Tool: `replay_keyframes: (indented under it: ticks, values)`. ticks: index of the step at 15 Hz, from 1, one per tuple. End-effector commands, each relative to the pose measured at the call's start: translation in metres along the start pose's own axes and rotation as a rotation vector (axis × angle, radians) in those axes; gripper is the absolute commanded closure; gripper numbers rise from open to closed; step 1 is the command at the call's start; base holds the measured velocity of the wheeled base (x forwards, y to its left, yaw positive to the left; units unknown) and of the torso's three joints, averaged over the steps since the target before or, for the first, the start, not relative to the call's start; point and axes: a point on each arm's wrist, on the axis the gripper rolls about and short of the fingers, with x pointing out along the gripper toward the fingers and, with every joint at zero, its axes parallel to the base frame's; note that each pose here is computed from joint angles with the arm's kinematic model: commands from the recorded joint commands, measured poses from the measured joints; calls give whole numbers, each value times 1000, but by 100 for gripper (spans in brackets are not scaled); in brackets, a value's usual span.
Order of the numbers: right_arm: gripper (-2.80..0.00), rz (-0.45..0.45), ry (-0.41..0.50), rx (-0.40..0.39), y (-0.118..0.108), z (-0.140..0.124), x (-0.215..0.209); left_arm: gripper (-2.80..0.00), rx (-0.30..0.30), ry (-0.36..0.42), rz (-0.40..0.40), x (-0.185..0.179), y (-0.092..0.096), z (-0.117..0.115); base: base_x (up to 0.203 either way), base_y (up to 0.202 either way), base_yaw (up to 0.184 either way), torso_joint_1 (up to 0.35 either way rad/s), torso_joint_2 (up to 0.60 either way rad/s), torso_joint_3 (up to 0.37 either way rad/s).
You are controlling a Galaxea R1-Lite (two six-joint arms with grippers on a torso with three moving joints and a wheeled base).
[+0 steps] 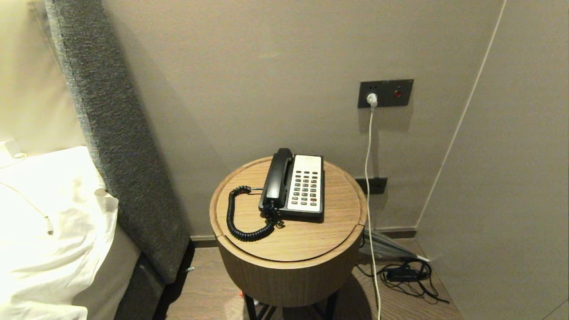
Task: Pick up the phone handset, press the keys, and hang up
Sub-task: Pick up the desk phone handset
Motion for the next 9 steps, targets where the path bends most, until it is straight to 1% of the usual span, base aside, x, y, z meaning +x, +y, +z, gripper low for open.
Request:
replay_keyframes:
  ticks: [1,9]
  values:
    - [0,0,0,-1,0,0,0,0,0,1,1,0,0,0,0,0,0,0,0,0]
    - [0,-4,1,12,0,0,0,0,0,1,1,0,0,0,0,0,0,0,0,0]
